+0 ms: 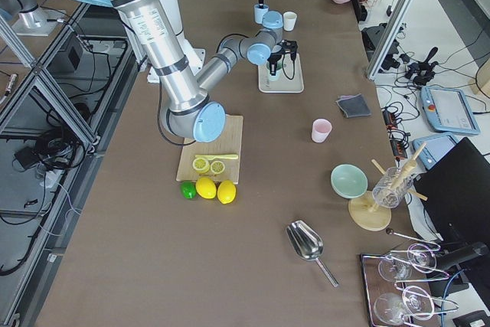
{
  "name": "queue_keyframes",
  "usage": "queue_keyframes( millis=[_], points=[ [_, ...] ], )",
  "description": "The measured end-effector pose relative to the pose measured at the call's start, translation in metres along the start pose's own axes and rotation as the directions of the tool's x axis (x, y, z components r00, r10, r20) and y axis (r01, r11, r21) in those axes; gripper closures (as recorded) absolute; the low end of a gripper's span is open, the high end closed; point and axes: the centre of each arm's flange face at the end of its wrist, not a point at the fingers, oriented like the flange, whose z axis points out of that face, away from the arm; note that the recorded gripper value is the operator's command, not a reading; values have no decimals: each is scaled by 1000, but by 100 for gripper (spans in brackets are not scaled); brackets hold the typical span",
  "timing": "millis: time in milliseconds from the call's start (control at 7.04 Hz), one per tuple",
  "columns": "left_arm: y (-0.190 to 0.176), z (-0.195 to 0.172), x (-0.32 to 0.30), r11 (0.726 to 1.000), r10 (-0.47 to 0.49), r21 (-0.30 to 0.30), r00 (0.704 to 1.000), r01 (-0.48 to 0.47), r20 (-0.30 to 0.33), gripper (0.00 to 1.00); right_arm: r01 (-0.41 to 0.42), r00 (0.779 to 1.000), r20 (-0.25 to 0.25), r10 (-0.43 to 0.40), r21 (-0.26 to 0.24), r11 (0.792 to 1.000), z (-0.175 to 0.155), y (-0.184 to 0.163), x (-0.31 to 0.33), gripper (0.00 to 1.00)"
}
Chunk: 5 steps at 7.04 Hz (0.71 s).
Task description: Place all cups on tray
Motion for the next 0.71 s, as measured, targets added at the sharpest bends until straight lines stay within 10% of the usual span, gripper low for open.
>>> queue_keyframes(
  millis=[142, 284, 710],
  points=[
    [-5, -3, 8, 1000, -6, 0, 1000, 6, 4, 100, 2, 1000, -9, -2, 0, 1000, 7, -2, -1, 71],
    [-11, -5, 22, 1000, -13, 0, 1000, 13, 11, 100, 2, 1000, -18, -2, 0, 1000, 12, -3, -1, 1],
    [-25, -7, 51, 1000, -13, 9, 1000, 13, 14, 100, -19, 1000, -24, 19, -5, 1000, 14, -3, 3, 0]
  ],
)
